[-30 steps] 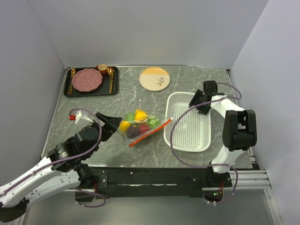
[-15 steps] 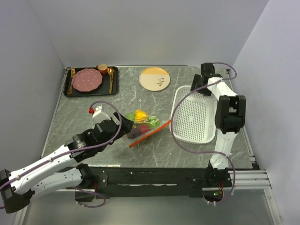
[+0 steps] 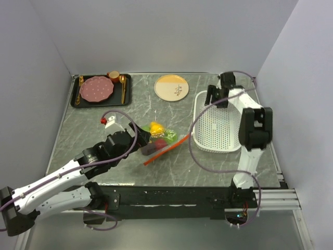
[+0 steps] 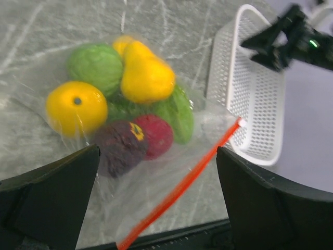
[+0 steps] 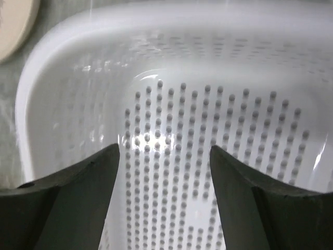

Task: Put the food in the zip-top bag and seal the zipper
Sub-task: Adjust the bin at the center of the board, then reset both arms

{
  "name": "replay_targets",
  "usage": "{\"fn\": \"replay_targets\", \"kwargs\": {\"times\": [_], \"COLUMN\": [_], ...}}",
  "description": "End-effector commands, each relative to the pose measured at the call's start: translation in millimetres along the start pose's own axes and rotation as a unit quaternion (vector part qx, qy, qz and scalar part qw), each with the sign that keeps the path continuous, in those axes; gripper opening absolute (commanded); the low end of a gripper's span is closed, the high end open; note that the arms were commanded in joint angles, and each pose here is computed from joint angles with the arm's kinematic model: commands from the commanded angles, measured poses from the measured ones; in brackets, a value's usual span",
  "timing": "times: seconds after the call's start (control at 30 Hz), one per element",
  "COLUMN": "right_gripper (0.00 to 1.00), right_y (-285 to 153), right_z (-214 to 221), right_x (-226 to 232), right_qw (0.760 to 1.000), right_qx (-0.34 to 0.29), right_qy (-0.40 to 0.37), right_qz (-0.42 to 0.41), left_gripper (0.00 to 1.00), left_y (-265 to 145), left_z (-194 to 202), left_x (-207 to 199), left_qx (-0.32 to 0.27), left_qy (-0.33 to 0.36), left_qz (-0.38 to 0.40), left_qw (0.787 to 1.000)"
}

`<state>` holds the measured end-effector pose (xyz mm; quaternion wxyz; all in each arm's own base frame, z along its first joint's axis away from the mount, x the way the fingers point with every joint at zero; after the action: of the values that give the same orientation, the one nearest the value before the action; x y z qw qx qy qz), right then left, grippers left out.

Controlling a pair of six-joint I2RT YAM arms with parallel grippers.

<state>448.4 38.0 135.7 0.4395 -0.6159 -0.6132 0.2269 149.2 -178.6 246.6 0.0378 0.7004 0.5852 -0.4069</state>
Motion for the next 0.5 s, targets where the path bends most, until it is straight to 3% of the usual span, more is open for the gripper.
{"fn": "replay_targets", "kwargs": {"times": [0.0, 0.03, 0.1, 0.13, 0.2, 0.23, 0.3, 0.33, 0.47], "right_gripper": [0.77, 0.78, 0.79, 0.79, 0.78, 0.78, 0.78, 0.78, 0.79], "right_y": [-91, -86, -113, -105, -111, -99, -104, -99, -121], "right_z": [-16, 9, 13, 35, 42, 65, 74, 90, 107], "right_x": [16, 4, 1, -8, -12, -21, -17, -27, -27], "right_qw": [0.977, 0.979, 0.963, 0.967, 0.955, 0.957, 0.945, 0.940, 0.899], "right_qx": [-0.208, -0.202, -0.266, -0.252, -0.295, -0.287, -0.326, -0.334, -0.424], "right_qy": [0.014, 0.025, 0.034, 0.037, 0.039, 0.035, 0.026, 0.021, 0.008], "right_qz": [-0.037, -0.015, -0.010, 0.004, 0.013, 0.025, 0.028, 0.070, 0.106], "left_gripper": [0.99, 0.99, 0.99, 0.99, 0.99, 0.99, 0.99, 0.99, 0.99], "left_y": [14, 20, 32, 40, 54, 61, 73, 76, 81], "left_z": [-22, -32, -43, -54, -65, -78, -84, -97, -110], "left_x": [-8, -6, -8, -1, 8, 13, 25, 29, 38], "left_qx": [-0.046, -0.057, -0.066, -0.079, -0.082, -0.104, -0.104, -0.129, -0.184], "left_qy": [0.068, 0.073, 0.109, 0.111, 0.137, 0.130, 0.160, 0.155, 0.202], "left_qz": [-0.027, -0.042, -0.054, -0.073, -0.093, -0.101, -0.101, -0.106, -0.108], "left_qw": [0.996, 0.995, 0.990, 0.988, 0.983, 0.981, 0.976, 0.974, 0.956]}}
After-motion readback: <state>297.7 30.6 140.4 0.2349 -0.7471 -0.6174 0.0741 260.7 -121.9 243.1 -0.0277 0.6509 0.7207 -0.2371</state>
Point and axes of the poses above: each gripper's point midway between its finger pads, its own y axis out along the fingers, its own x axis along the line the jaws close on, z = x × y, the point moved 8 cm from there along -y, back along the fingers, and after that the axes turned 5 degrees about y, right-handed, at the moved point
